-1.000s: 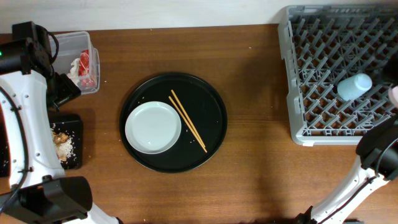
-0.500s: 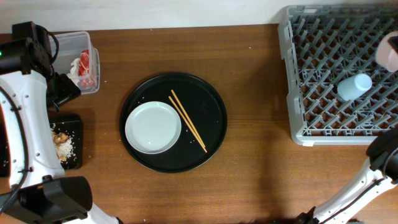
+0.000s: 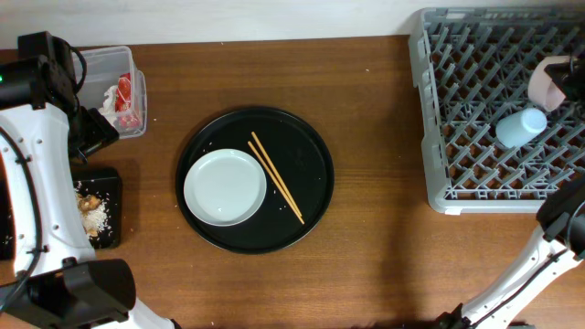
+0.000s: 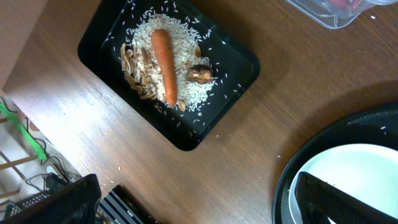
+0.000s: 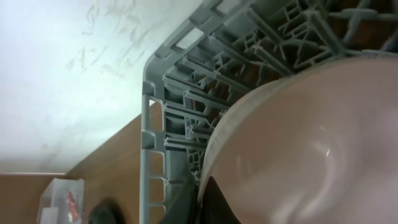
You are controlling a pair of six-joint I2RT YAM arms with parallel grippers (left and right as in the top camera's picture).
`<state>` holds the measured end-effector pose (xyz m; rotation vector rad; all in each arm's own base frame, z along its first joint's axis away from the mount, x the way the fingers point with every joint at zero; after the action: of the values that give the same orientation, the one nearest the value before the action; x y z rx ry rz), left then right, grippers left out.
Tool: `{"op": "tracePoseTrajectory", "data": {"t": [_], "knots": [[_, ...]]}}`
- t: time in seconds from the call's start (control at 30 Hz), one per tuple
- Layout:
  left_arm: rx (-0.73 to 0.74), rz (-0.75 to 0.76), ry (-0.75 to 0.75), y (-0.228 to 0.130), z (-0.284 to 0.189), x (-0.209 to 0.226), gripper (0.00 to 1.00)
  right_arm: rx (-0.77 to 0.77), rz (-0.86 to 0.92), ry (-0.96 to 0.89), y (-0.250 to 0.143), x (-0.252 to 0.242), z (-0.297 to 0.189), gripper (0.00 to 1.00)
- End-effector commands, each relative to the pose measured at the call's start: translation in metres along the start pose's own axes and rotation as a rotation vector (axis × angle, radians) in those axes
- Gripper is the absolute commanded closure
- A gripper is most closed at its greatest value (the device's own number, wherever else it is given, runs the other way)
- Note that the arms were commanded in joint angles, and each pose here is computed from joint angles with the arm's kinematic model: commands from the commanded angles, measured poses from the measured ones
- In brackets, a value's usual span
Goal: Sort waste into correct bins and load items into the dishwasher rack
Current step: 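Lower the bowl into the rack beside the cup and release, then reach the right gripper to the chopsticks and grasp one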
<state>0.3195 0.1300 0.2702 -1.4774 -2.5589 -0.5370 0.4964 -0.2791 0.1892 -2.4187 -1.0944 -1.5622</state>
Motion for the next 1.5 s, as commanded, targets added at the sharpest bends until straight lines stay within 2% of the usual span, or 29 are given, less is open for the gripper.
{"op": "tracePoseTrajectory", "data": {"t": [0.0,0.17,0.33,0.73,0.87,0.97,1.03,1.07,1.27,1.37,1.47], "knots": [[-0.013,-0.021,0.001,-0.001,-0.004,0.004,0.01,-0.041,0.137,-0.055,0.008,-0.038,-0.02,0.96],[-0.013,-0.021,0.001,-0.001,-0.004,0.004,0.01,-0.067,0.204,-0.078,0.011,-0.054,-0.039,0.96],[-0.013,-0.021,0.001,-0.001,-0.004,0.004,0.01,-0.075,0.286,-0.222,0.003,-0.084,-0.054,0.96],[-0.013,-0.021,0.001,-0.001,-0.004,0.004,0.01,-0.068,0.438,-0.253,-0.012,-0.11,-0.093,0.95],[-0.013,-0.021,0.001,-0.001,-0.004,0.004,0.01,-0.071,0.464,-0.294,-0.018,-0.112,-0.112,0.84],[-0.013,-0.021,0.001,-0.001,-0.004,0.004,0.01,-0.09,0.456,-0.392,-0.02,-0.107,-0.128,0.63],[-0.013,-0.021,0.001,-0.001,-0.004,0.004,0.01,-0.12,0.434,-0.445,-0.018,-0.095,-0.142,0.5],[-0.013,-0.021,0.001,-0.001,-0.004,0.004,0.01,-0.136,0.435,-0.453,-0.017,-0.088,-0.148,0.48],[-0.013,-0.021,0.001,-0.001,-0.004,0.004,0.01,-0.256,0.381,-0.423,-0.011,-0.014,-0.185,0.47],[-0.012,-0.021,0.001,0.0,-0.004,0.004,0.01,-0.287,0.274,-0.354,-0.016,0.045,-0.193,0.45],[-0.013,-0.021,0.001,-0.001,-0.004,0.004,0.01,-0.261,0.125,-0.198,-0.028,0.121,-0.182,0.44]]}}
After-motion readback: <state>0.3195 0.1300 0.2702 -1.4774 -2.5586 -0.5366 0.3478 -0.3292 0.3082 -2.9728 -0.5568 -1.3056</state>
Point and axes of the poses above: each gripper's point midway between its finger pads, its own z axis out along the fingers, its own x axis along the line the jaws close on, y = z × x, the point moved 2 cm from there along -z, back along the fingers, and after that the axes turned 12 degrees about z, right-handed, at the moved point
